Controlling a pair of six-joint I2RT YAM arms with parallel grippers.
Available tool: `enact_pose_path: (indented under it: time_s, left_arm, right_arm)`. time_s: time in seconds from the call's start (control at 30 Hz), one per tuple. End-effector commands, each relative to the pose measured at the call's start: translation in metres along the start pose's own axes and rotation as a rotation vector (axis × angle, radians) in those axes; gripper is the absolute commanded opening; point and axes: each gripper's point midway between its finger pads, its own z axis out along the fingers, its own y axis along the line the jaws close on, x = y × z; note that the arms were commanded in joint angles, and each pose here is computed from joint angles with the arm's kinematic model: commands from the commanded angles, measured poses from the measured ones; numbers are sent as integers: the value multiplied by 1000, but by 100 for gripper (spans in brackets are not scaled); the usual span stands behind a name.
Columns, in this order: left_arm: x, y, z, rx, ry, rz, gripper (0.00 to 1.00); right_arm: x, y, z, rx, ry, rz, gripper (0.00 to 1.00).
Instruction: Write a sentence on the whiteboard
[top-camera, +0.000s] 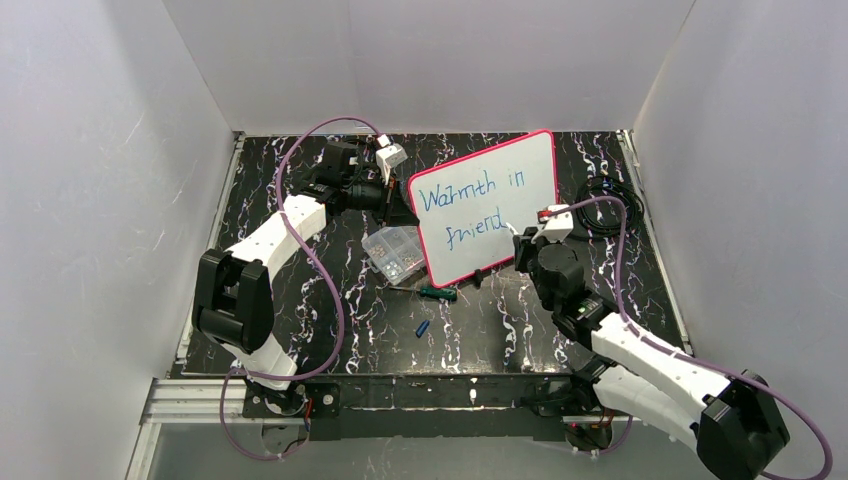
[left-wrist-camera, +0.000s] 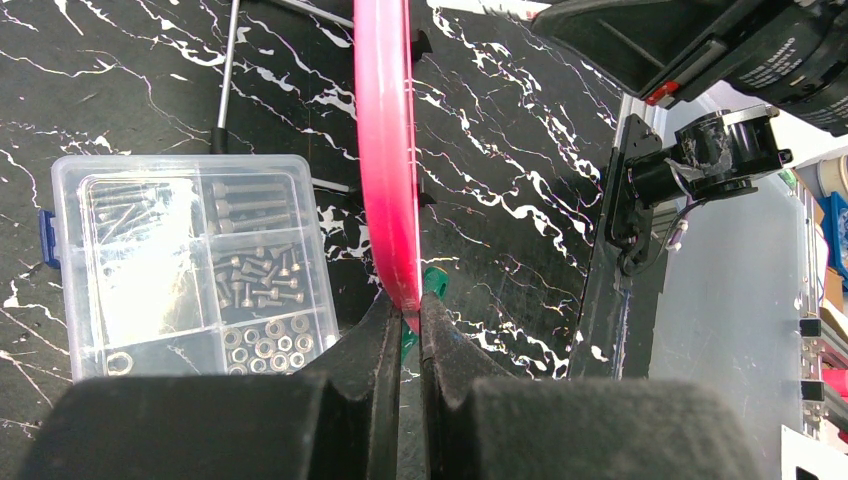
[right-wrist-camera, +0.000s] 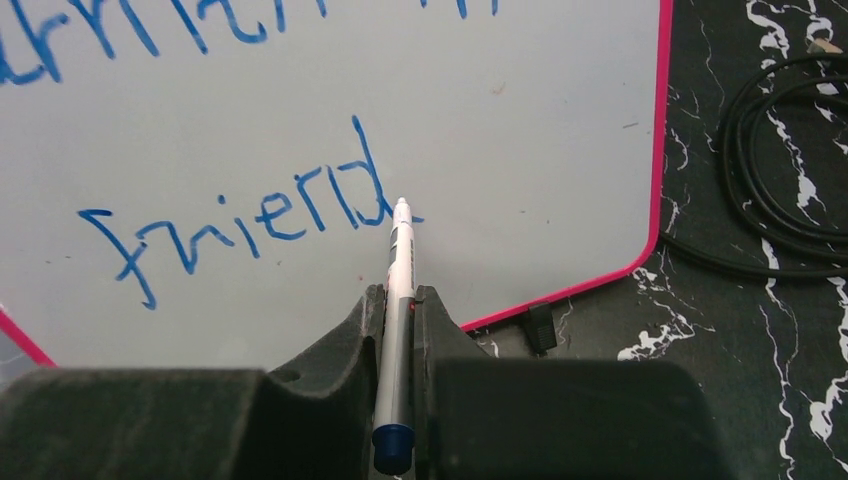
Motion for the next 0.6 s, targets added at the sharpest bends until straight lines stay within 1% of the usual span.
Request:
enact_pose_path:
  time_s: [0.0,0.3,0.57]
  left_arm:
    - [-28,-32,-12,60,-52,96,0]
    - [-27,-31,-12,61,-51,93,0]
    - [-26,-31,-12,61,-50,93,0]
  right_arm:
    - [-39,18,-4,-81,-87,51,1]
    - [-49,33,2,-141,-112,50,1]
    - [-54,30,4,-118,-135,49,1]
